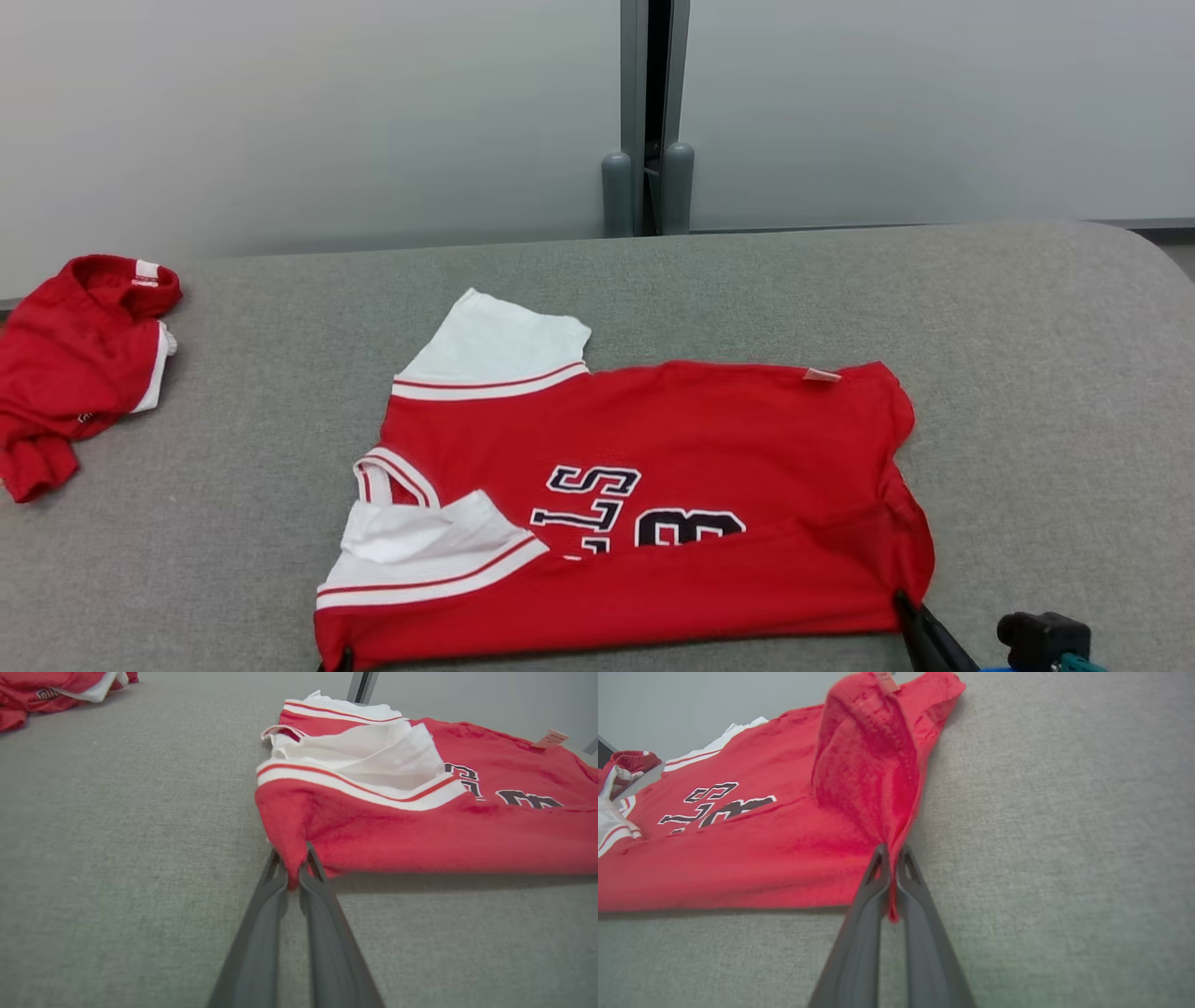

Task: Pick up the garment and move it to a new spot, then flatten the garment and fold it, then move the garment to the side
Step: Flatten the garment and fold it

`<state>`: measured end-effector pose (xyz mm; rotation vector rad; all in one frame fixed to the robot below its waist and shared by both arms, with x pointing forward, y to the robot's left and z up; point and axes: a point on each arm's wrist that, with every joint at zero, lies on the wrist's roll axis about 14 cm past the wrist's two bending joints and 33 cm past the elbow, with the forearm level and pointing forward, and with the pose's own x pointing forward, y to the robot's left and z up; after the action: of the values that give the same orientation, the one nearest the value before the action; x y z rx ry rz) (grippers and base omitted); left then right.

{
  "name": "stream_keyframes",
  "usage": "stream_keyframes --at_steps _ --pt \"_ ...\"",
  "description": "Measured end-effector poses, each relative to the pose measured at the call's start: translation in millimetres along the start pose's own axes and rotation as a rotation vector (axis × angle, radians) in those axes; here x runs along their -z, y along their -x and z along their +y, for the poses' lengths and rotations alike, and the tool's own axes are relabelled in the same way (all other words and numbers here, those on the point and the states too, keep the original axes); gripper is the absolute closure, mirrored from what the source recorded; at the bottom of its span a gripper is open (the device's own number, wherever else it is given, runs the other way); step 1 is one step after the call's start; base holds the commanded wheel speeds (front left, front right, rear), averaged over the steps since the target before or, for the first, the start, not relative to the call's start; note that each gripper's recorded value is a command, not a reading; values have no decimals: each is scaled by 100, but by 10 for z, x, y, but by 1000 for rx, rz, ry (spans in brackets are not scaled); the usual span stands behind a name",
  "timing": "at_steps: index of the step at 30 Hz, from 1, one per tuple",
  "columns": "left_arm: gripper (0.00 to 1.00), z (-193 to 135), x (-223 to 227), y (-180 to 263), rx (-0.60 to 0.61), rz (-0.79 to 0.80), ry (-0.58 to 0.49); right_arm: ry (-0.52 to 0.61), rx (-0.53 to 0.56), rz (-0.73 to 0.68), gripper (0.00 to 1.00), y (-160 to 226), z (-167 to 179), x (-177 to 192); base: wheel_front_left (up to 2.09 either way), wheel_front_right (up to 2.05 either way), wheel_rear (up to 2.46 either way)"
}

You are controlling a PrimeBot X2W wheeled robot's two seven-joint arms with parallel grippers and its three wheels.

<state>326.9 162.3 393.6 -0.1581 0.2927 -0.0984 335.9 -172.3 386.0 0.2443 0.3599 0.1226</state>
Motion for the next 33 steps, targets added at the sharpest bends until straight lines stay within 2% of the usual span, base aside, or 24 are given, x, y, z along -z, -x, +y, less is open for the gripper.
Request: stream_keyframes --at_steps 9,10,11,12,13,20,25,33 --pt "100 34 85 259 -37 -4 25 -9 3 33 100 195 -2 55 0 0 0" --pt "96 32 88 260 -38 -3 26 -10 5 37 89 203 -4 58 0 0 0" --pt "65 29 87 260 -38 -4 26 -6 8 37 69 213 -6 56 0 0 0" --pt "0 20 75 254 -36 -7 23 -5 13 27 20 217 -14 33 0 0 0" --pt "0 9 52 242 -33 -14 17 -4 16 16 0 217 -14 4 0 0 0" --pt "0 -88 -375 79 -3 -138 -15 80 23 -112 0 201 -15 -341 0 0 0" --pt "0 -125 -714 -6 9 -235 -46 96 49 -262 0 197 -57 -747 0 0 0" --pt "0 -209 -1313 -123 27 -401 -87 106 42 -477 0 206 90 -1351 0 0 0"
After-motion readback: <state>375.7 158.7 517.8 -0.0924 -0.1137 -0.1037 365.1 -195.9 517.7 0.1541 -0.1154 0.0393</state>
